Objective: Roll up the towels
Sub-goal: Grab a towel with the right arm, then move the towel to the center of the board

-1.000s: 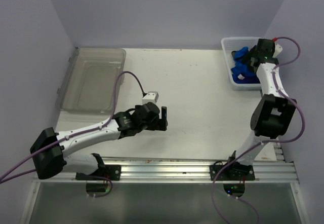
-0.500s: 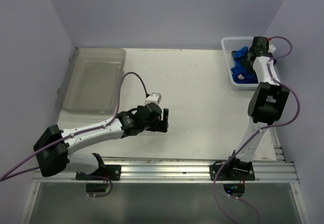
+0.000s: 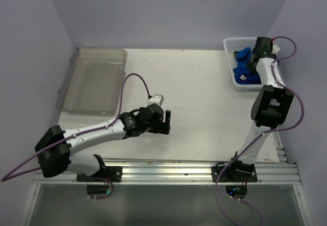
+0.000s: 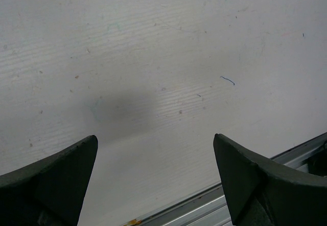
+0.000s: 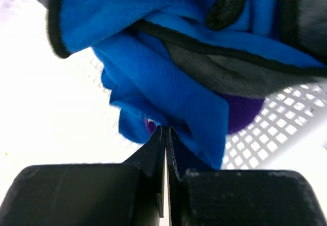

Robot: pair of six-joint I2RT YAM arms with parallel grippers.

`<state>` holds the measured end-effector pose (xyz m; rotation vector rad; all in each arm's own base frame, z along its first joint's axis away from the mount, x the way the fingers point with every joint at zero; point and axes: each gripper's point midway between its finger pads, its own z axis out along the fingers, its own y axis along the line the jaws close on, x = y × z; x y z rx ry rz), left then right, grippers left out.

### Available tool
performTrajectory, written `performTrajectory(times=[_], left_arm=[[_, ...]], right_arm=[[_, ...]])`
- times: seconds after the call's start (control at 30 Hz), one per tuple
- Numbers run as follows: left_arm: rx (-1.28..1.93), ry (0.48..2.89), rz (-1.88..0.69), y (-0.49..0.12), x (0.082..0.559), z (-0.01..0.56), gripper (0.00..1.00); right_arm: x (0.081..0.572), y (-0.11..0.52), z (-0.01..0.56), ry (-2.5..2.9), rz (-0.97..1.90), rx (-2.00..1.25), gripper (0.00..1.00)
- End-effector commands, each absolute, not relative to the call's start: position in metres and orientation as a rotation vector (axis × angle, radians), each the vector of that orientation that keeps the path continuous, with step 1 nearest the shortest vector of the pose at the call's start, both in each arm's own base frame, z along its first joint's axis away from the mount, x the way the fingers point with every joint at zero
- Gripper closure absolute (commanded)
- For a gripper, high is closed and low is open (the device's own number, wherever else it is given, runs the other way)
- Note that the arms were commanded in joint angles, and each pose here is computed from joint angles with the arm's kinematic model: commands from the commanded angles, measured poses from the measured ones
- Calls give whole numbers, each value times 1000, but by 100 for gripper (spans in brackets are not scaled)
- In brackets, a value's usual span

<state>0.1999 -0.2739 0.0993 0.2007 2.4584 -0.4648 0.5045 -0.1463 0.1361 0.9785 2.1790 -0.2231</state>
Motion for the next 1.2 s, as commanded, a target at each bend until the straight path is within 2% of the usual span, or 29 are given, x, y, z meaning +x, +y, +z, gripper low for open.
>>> performTrajectory(times=[0.0,0.27,0.4,0.63,0.77,1.0,1.1,1.17], left_arm=[[196,2427,-494,-278,205,105,0],[152,2442,-450,-267,203,100,0],[114,2438,-486,-267,200,99,0],[115,2427,-490,-272,205,103,0],[57,2453,-420,-263,207,100,0],[-30,2455,-342,-227,215,111,0],[-96,2426,-284,-198,228,122,0],[-131,2390,-259,-183,235,134,0]], right_arm=[[501,-144,216,2000,-157,930,100],[480,-123,296,1837,-3,881,100],[460,-101,369,1713,134,801,100],[431,-35,485,1552,319,555,100],[414,6,528,1504,369,419,100],[381,82,554,1489,561,222,100],[372,109,534,1544,616,184,100],[375,136,494,1639,653,157,100]])
